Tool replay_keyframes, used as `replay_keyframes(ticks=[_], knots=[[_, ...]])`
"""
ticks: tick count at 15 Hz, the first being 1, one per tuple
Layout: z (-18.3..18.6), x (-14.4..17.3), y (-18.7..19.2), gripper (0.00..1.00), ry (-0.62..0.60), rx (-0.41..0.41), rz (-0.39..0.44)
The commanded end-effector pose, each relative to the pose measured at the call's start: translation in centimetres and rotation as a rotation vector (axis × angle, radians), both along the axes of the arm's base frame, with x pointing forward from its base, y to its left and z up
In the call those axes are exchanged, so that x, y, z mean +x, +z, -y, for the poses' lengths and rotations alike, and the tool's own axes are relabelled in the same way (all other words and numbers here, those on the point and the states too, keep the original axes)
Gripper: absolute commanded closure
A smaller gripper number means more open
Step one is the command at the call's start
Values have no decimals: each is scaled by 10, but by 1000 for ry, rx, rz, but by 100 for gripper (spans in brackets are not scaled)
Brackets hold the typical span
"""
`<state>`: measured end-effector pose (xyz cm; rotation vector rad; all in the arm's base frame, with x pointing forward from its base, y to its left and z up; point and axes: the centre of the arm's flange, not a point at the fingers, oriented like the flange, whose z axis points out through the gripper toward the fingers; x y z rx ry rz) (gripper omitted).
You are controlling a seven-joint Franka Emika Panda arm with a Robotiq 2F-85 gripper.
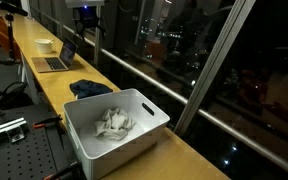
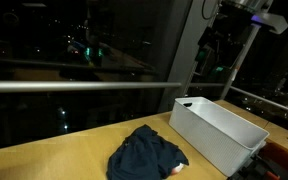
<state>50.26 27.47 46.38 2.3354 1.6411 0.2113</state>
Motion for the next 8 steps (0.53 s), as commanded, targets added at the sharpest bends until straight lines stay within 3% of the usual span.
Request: replay_keyframes(ticks=[1, 8], knots=[[-45, 30, -43, 0, 27, -48, 12], [-101, 47, -162, 0, -14, -104, 4]])
